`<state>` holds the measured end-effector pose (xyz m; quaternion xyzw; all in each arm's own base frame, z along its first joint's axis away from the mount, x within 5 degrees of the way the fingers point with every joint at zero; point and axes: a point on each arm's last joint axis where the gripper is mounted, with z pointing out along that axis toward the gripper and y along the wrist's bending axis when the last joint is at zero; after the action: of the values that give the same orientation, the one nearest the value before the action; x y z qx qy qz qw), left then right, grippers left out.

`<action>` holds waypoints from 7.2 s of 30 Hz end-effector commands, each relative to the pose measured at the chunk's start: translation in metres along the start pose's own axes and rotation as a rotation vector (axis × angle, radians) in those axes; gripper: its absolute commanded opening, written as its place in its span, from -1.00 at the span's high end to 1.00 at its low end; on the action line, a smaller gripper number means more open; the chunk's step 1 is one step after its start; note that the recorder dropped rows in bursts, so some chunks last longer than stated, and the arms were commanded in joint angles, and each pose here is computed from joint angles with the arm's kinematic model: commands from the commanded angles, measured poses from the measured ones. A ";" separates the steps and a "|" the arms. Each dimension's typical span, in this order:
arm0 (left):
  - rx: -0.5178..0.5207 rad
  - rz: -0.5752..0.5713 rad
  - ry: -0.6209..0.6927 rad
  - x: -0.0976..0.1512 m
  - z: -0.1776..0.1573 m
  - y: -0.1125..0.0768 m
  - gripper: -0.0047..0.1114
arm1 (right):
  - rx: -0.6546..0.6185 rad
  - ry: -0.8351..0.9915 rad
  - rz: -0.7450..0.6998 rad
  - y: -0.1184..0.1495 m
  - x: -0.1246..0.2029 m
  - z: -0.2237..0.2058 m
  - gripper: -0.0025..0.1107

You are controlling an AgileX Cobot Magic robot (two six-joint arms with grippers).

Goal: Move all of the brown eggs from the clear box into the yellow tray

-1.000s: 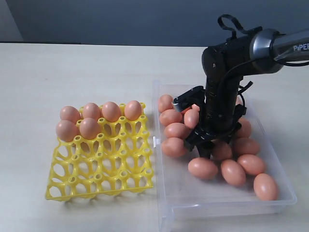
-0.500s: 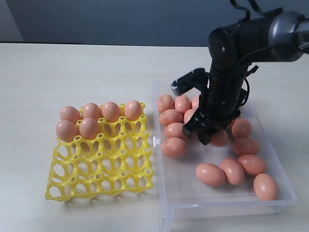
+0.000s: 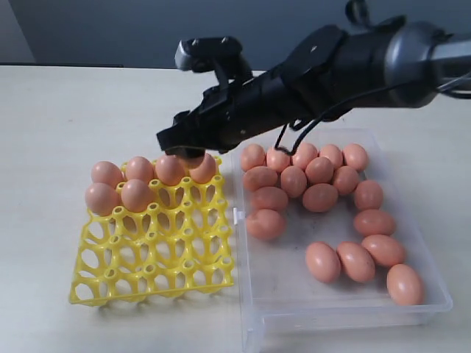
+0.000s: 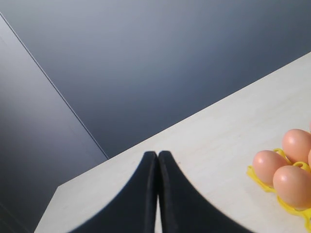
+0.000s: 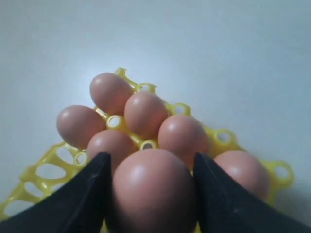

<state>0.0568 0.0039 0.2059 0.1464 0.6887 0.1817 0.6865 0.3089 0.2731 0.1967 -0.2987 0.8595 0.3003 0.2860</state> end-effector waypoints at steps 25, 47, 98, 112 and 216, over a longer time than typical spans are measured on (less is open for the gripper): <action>0.006 -0.002 -0.013 -0.001 0.000 0.000 0.91 | -0.067 -0.049 -0.091 0.002 0.022 0.050 0.93; 0.006 -0.002 -0.013 -0.001 0.000 0.000 0.91 | -0.103 -0.022 -0.172 0.005 0.030 0.058 0.41; 0.006 -0.002 -0.013 -0.001 0.000 0.000 0.91 | 0.609 0.700 0.066 -0.062 0.036 -0.117 0.15; 0.006 -0.002 -0.013 -0.001 0.000 0.000 0.91 | 0.376 0.665 -0.170 -0.080 0.061 -0.058 0.14; 0.006 -0.002 -0.013 -0.001 0.000 0.000 0.91 | 0.289 -0.041 -0.079 -0.023 0.031 -0.016 0.93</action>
<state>0.0568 0.0039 0.2059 0.1464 0.6887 0.1817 0.6865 0.3010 0.2277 0.1881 -0.2862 0.8775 0.1742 0.3431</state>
